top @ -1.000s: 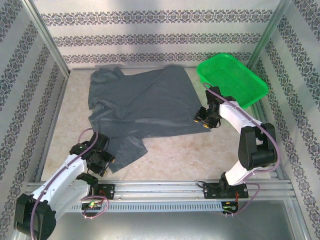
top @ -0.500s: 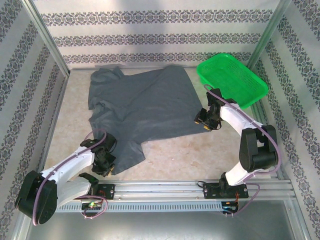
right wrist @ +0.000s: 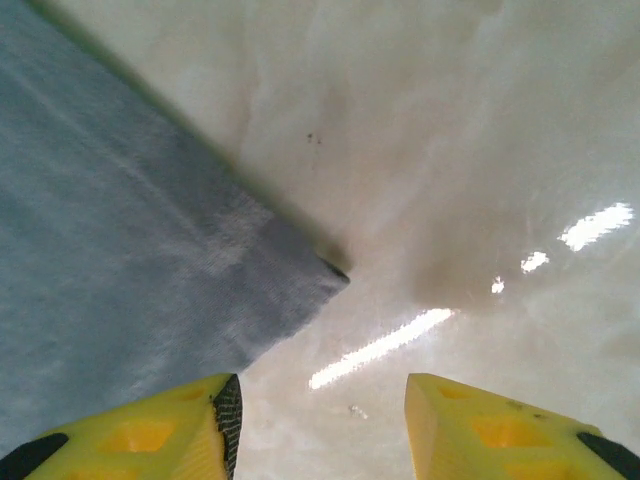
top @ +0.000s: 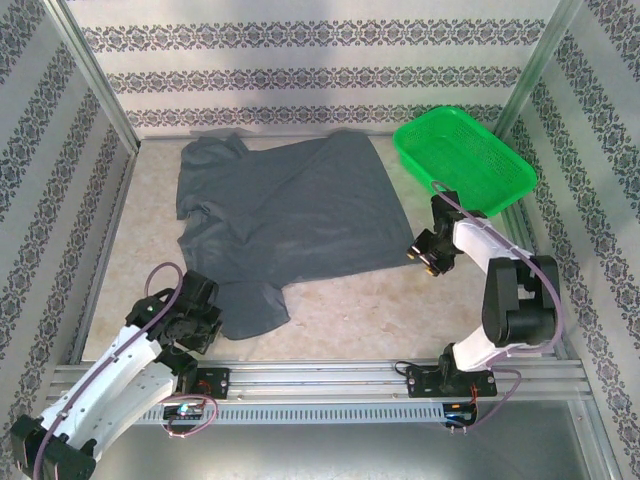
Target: Fold and stack the t-shirts
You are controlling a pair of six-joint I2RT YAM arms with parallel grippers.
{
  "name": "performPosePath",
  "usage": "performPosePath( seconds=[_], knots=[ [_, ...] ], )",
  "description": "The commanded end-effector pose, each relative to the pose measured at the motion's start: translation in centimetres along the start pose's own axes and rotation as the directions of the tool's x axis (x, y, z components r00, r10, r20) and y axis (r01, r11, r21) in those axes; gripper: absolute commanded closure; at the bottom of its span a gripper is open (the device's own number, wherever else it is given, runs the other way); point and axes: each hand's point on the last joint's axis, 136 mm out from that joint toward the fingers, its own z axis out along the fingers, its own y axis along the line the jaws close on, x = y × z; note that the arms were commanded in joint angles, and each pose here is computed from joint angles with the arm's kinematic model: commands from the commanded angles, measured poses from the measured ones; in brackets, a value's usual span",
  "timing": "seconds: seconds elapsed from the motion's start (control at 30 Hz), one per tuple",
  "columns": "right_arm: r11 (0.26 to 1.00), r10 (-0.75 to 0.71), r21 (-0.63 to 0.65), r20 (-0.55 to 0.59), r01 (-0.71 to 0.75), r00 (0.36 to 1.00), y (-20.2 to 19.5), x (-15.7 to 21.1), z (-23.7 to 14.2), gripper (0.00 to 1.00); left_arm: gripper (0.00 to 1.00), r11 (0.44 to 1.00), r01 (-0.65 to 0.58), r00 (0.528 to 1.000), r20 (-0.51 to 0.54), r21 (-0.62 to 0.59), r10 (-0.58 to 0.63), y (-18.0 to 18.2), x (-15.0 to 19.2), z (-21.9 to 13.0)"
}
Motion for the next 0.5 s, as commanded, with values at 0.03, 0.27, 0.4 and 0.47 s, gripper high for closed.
performPosePath(
  seconds=[0.03, 0.27, 0.4, 0.47],
  knots=[
    [1.000, 0.023, -0.001, 0.007, -0.023, 1.000, 0.6, -1.3, 1.0, 0.55, 1.00, 0.998, 0.027, 0.999, 0.031, -0.061, -0.025, 1.5, -0.4, -0.9],
    [1.000, 0.019, -0.013, 0.007, -0.019, 1.000, 1.6, -2.3, 1.9, 0.59, 1.00, 0.999, 0.031, 0.999, 0.016, -0.044, -0.031, 1.1, -0.1, -1.4],
    [1.000, 0.011, -0.011, 0.001, -0.011, 1.000, 2.0, -2.7, 2.3, 0.67, 1.00, 0.999, 0.040, 0.999, 0.018, -0.034, -0.039, 1.2, -0.1, -1.5],
    [1.000, 0.010, 0.000, -0.012, -0.010, 1.000, 1.9, -2.7, 2.7, 0.73, 1.00, 0.999, 0.047, 0.999, 0.017, -0.023, -0.047, 1.0, -0.1, -1.5]
  ],
)
